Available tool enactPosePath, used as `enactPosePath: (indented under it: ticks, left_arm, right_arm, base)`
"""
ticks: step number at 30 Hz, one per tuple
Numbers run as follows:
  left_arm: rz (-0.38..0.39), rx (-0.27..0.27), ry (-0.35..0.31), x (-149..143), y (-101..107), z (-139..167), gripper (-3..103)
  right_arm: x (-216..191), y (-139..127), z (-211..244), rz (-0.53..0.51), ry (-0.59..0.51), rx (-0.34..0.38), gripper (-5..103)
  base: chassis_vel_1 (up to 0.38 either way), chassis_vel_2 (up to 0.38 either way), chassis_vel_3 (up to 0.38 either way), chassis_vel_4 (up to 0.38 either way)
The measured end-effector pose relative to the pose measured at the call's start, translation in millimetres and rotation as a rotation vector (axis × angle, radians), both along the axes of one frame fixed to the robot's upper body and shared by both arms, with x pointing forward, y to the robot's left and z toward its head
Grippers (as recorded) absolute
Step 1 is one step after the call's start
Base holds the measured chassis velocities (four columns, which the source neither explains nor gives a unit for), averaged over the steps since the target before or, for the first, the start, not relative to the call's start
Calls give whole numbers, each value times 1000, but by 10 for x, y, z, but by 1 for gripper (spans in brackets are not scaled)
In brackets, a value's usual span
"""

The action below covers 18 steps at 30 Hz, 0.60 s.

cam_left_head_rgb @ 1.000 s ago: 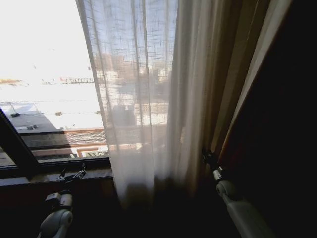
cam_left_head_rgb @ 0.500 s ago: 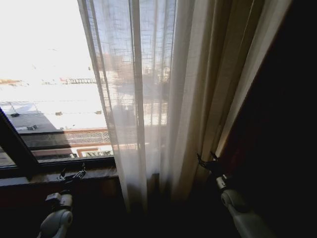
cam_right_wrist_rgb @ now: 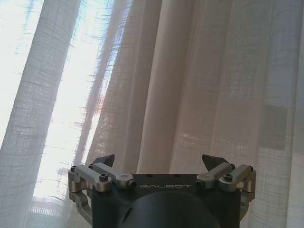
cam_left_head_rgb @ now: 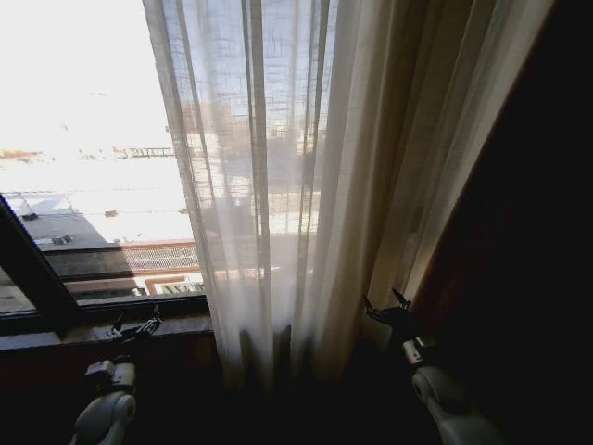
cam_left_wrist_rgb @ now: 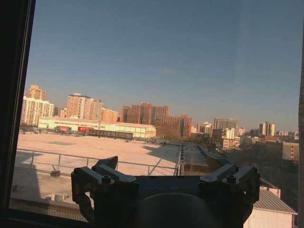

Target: Open the curtains by pulling them apart, changing their state from closed to fully open.

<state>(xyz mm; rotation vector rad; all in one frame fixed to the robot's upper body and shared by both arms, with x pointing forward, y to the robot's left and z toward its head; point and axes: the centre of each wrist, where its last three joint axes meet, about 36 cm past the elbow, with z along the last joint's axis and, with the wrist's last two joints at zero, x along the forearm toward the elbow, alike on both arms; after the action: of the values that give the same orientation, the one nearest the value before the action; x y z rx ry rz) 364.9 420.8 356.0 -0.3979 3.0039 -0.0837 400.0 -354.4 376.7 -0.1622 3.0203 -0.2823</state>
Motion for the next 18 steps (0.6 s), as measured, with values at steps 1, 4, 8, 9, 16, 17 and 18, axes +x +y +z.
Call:
enactPosePath:
  ticks: [1, 4, 8, 9, 16, 17, 18]
  left_arm:
    - [0, 0, 0, 0, 0, 0, 100]
    - [0, 0, 0, 0, 0, 0, 100]
    - [0, 0, 0, 0, 0, 0, 100]
    - [0, 0, 0, 0, 0, 0, 100]
    - [0, 0, 0, 0, 0, 0, 100]
    - [0, 0, 0, 0, 0, 0, 100]
    - [0, 0, 0, 0, 0, 0, 100]
  right_arm:
    - [-15, 11, 1, 3, -1, 0, 100]
    - [-28, 16, 6, 4, -2, 1, 100]
    - [-36, -2, 20, 4, -4, -4, 100]
    - [-36, -6, 23, 5, -5, -5, 100]
    - [-34, -5, 18, 12, -7, -5, 100]
    - [-33, -1, 12, 14, -7, -4, 100]
    - [-30, 3, 6, 16, -8, -3, 100]
  base:
    - [215, 240, -228, -252]
    - [261, 265, -260, -282]
    - [298, 304, -319, -293]
    - [335, 328, -322, -320]
    - [349, 349, -354, -344]
    - [309, 342, -332, -356]
    - [309, 350, -343, -356]
